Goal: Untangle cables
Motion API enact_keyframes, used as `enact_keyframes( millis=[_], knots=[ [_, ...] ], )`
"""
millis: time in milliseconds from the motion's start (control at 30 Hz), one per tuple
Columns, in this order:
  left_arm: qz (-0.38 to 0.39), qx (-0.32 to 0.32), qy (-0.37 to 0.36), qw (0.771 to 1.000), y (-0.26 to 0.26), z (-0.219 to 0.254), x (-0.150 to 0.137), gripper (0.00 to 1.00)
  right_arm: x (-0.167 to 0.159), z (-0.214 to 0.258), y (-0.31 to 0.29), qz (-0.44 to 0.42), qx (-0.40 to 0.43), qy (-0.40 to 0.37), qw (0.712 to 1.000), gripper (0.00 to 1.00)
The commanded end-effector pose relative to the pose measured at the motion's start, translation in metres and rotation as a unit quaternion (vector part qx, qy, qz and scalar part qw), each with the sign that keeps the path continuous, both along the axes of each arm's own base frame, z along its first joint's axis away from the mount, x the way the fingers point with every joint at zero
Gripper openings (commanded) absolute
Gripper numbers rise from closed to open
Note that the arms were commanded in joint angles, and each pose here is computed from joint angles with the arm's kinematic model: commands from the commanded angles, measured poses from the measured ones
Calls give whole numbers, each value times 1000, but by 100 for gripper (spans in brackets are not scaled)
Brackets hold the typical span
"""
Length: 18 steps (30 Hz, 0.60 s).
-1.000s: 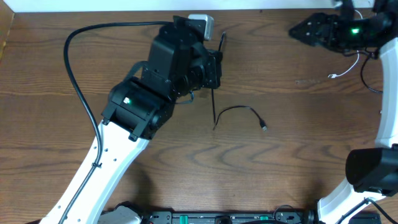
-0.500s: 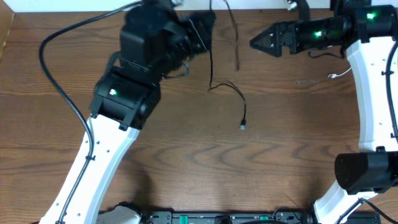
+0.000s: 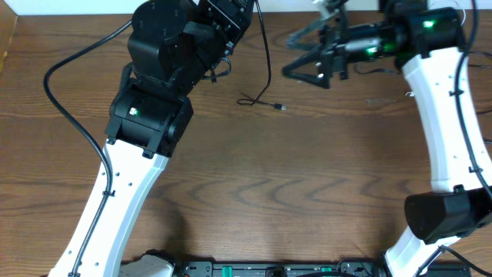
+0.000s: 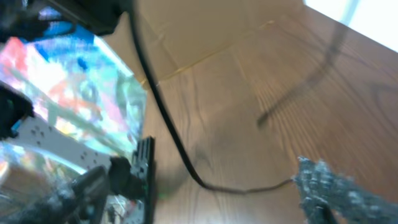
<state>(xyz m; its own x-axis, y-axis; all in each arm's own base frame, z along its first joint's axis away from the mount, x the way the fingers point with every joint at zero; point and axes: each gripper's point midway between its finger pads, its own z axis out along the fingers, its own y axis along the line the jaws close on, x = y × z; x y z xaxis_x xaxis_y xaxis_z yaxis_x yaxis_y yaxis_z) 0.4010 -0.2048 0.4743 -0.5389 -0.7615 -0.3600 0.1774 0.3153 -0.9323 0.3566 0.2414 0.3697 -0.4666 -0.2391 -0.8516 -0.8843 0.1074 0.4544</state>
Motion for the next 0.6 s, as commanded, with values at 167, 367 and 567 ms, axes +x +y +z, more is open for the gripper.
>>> enact_keyframes(
  millis=[167, 367, 567],
  knots=[
    [-6, -18, 5, 1000, -1, 4, 0, 8, -18, -5, 52, 63, -3, -60, 996, 45],
    [-3, -11, 15, 1000, 0, -2, 0, 8, 3, -10, 54, 2, -33, -20, 999, 1],
    [32, 57, 81, 995, 14, -48, 1, 16, 49, -29, 22, -141, -95, 47, 984, 1]
  ],
)
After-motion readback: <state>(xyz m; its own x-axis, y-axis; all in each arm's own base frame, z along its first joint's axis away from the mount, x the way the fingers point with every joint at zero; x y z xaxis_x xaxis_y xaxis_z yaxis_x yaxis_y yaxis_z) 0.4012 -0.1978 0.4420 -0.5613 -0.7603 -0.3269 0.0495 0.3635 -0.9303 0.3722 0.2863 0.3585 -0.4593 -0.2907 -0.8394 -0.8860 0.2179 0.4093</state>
